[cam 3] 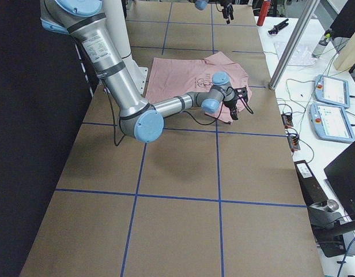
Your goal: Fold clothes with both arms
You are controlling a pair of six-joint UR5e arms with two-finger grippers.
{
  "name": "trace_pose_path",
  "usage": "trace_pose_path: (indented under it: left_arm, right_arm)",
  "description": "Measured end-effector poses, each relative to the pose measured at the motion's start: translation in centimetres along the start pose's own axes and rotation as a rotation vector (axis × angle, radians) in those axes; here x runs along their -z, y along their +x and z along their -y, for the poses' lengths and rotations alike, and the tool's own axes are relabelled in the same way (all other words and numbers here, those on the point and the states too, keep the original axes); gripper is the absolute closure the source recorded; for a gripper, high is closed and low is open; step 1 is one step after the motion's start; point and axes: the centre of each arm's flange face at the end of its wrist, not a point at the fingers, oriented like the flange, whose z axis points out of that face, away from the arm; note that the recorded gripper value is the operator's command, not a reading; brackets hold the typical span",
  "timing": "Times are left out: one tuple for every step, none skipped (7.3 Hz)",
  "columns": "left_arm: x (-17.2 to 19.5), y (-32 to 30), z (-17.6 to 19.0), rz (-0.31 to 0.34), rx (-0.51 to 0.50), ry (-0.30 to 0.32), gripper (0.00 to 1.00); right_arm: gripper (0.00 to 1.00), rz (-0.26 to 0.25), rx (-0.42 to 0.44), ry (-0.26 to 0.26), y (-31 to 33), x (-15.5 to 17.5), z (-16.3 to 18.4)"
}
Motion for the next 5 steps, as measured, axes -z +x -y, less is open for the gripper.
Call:
trace_pose_path:
  left_arm:
    - [-0.2,0.1,-0.1,-0.001,0.0,-0.003,0.0]
    - [-0.4,0.2,-0.2,-0.002,-0.001,-0.007,0.0]
    - [-0.6,0.3,-0.3,-0.004,-0.002,-0.01,0.0]
    - [-0.7,0.4,-0.4,-0.004,-0.002,-0.012,0.0]
    - [-0.7,0.4,-0.4,-0.004,-0.003,-0.012,0.0]
  right_arm:
    - [0.3,-0.008,0.007,-0.003,0.2,-0.5,-0.8]
    - [0.32,-0.015,0.01,-0.008,0.6,-0.8,-1.4]
    - [0.32,-0.022,0.012,-0.013,1.0,-1.0,-1.8]
    - [0.33,-0.026,0.013,-0.017,1.2,-1.2,-2.1]
    - [0.34,-0.027,0.013,-0.02,1.3,-1.3,-2.3]
